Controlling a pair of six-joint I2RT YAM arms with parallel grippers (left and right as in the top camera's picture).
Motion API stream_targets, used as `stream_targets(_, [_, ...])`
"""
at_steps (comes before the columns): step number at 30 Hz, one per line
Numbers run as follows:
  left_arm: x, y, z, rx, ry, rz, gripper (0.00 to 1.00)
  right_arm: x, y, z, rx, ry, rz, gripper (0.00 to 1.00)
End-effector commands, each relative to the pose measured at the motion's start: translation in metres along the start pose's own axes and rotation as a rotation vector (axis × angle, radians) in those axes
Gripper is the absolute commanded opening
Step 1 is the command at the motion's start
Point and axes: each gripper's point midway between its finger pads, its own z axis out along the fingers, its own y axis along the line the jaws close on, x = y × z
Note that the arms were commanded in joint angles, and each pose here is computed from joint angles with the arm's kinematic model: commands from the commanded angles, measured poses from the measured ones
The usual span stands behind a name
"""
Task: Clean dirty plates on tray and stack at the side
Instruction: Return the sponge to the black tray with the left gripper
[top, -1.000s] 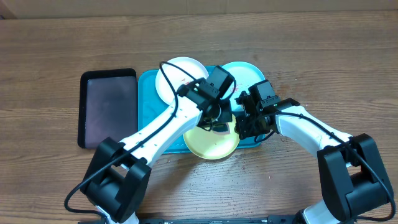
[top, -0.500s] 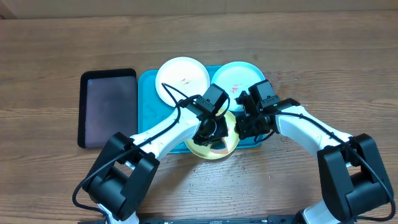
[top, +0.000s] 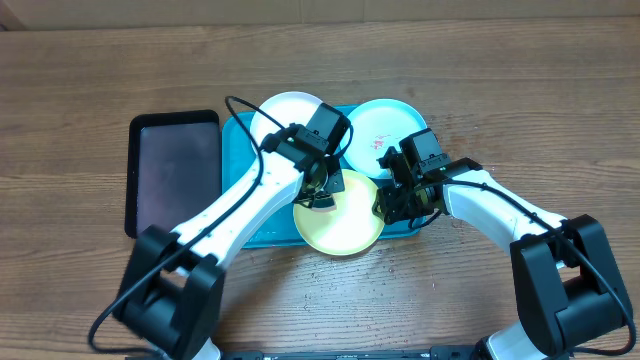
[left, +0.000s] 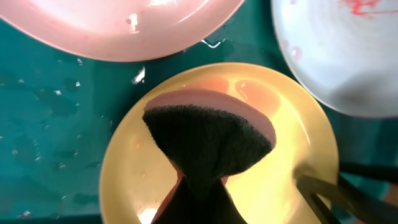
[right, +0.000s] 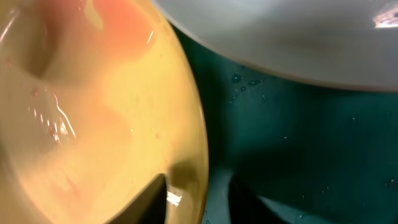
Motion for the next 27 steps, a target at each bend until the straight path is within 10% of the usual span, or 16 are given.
stream_targets(1, [-0.021, 0.01, -0.04, 0.008, -0.093, 0.055, 0.04, -0.009, 0.004, -0.004, -0.002, -0.024, -0.013, 0.39])
stream_targets(14, [-0.074, 0.14, -0.069, -0.16, -0.14, -0.034, 0.04, -0.007, 0.004, -0.002, -0.009, -0.014, -0.01, 0.04])
stream_targets(27, [-0.092, 0.245, -0.063, -0.236, -0.133, -0.164, 0.04, -0.062, 0.0, -0.072, 0.183, -0.21, -0.092, 0.04])
